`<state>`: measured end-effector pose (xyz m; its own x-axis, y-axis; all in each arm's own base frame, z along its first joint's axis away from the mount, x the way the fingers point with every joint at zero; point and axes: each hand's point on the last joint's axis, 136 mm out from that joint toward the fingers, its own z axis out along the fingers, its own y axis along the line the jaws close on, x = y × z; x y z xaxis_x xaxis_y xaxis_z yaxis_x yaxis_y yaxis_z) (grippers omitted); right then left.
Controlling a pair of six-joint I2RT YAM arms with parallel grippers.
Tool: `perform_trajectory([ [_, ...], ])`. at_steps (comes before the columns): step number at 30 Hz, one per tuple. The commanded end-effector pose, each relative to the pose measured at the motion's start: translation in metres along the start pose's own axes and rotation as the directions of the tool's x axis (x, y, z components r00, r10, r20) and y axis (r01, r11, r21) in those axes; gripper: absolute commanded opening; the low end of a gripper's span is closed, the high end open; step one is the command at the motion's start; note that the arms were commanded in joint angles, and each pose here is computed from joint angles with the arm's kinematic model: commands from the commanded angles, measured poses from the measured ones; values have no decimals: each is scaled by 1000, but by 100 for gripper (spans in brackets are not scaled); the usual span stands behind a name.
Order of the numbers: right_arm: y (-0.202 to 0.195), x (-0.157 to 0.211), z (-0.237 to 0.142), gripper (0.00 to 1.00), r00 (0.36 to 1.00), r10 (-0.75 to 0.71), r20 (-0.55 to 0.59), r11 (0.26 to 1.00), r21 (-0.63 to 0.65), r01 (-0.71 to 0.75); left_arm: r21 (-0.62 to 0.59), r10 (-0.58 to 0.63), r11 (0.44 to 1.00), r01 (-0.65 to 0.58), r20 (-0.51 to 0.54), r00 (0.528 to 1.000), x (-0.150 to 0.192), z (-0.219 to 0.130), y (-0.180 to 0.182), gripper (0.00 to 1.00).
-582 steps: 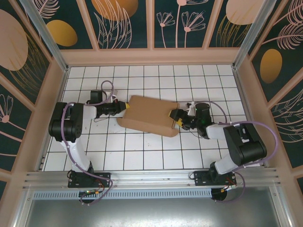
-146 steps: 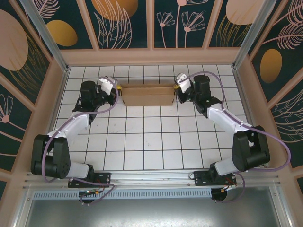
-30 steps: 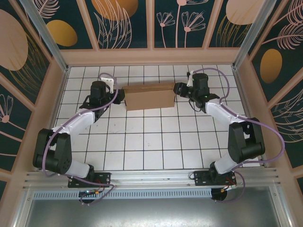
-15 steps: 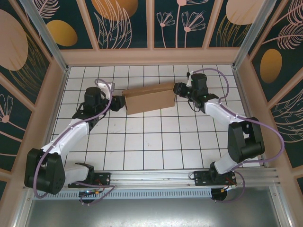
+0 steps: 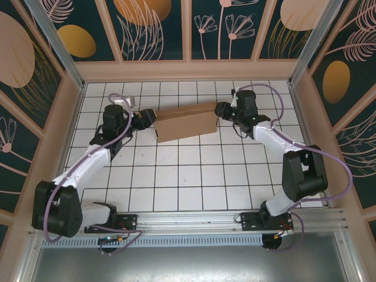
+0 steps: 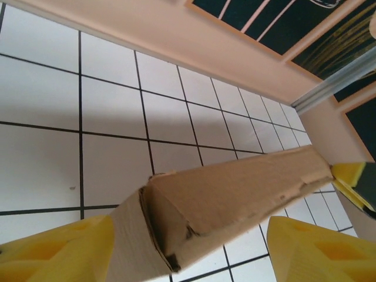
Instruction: Fold the paper box
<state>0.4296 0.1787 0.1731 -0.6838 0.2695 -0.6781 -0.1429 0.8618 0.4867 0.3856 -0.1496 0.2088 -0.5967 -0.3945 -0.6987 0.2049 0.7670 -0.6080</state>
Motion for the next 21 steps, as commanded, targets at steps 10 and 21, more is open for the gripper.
perform_trajectory([
  [10,-25,47,16,41,989,17,-148,997,74,-6,-12,-251,968,251,-48,967,50,35,43,43],
  [21,43,67,-10,27,981,-67,-183,947,-323,5,120,-161,979,166,-53,986,32,44,12,13],
])
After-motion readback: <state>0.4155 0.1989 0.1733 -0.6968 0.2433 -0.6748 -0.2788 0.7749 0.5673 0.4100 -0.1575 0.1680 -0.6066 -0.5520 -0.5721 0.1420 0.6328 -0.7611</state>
